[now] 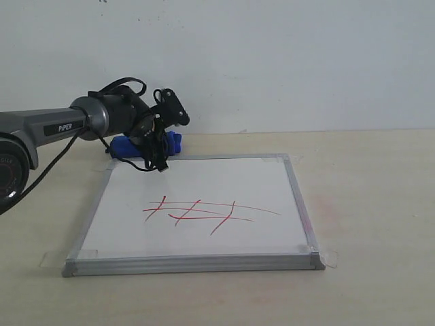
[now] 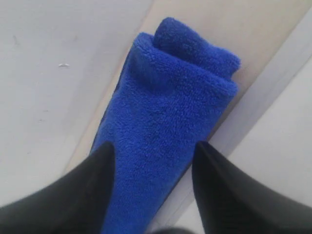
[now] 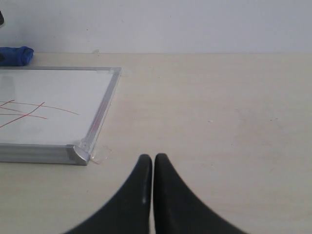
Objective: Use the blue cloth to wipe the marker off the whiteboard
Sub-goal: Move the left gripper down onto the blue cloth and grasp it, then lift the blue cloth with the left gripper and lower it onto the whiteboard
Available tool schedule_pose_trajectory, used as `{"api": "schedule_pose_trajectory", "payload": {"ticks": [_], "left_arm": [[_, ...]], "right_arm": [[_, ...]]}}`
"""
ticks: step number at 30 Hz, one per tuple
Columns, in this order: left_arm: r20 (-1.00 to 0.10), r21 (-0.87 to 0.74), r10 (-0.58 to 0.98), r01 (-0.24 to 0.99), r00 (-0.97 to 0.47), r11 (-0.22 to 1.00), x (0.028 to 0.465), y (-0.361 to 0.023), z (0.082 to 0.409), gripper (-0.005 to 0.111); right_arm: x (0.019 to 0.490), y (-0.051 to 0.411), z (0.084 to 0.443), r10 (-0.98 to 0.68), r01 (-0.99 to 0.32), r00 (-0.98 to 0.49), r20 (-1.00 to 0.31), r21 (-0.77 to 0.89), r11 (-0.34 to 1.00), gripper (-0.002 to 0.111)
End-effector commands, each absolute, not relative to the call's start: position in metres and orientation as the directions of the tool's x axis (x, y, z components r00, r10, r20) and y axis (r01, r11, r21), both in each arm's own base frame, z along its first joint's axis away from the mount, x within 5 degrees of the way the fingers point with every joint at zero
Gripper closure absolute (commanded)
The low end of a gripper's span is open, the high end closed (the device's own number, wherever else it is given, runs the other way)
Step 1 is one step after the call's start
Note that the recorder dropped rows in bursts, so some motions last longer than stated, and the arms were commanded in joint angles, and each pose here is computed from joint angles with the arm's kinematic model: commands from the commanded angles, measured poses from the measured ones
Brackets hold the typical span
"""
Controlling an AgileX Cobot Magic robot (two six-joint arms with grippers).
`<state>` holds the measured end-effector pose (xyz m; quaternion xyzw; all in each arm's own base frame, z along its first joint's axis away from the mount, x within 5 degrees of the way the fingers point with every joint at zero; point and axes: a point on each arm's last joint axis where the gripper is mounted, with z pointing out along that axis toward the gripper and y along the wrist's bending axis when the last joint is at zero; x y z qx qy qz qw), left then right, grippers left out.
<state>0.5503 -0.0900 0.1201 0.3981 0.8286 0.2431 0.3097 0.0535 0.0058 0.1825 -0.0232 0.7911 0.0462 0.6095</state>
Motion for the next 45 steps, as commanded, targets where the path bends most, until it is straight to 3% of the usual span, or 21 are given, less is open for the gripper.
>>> {"api": "schedule_pose_trajectory", "payload": {"ticks": [1, 32, 39, 45], "left_arm": [[-0.288, 0.687, 0.850, 0.524, -0.440, 0.504, 0.552, -0.094, 0.125, 0.059], [-0.313, 0.685, 0.851, 0.520, -0.422, 0.510, 0.559, -0.080, 0.103, 0.059], [-0.321, 0.687, 0.856, 0.522, -0.406, 0.505, 0.560, -0.082, 0.098, 0.068], [-0.371, 0.681, 0.835, 0.493, -0.406, 0.541, 0.562, -0.083, 0.102, 0.087]], "right_arm": [[0.053, 0.006, 0.183, 0.016, -0.097, -0.246, -0.969, 0.042, 0.994, 0.107], [0.053, 0.006, 0.183, 0.016, -0.097, -0.246, -0.969, 0.042, 0.994, 0.107], [0.053, 0.006, 0.183, 0.016, -0.097, -0.246, -0.969, 0.042, 0.994, 0.107], [0.053, 0.006, 0.183, 0.016, -0.097, -0.246, -0.969, 0.042, 0.994, 0.107]]}}
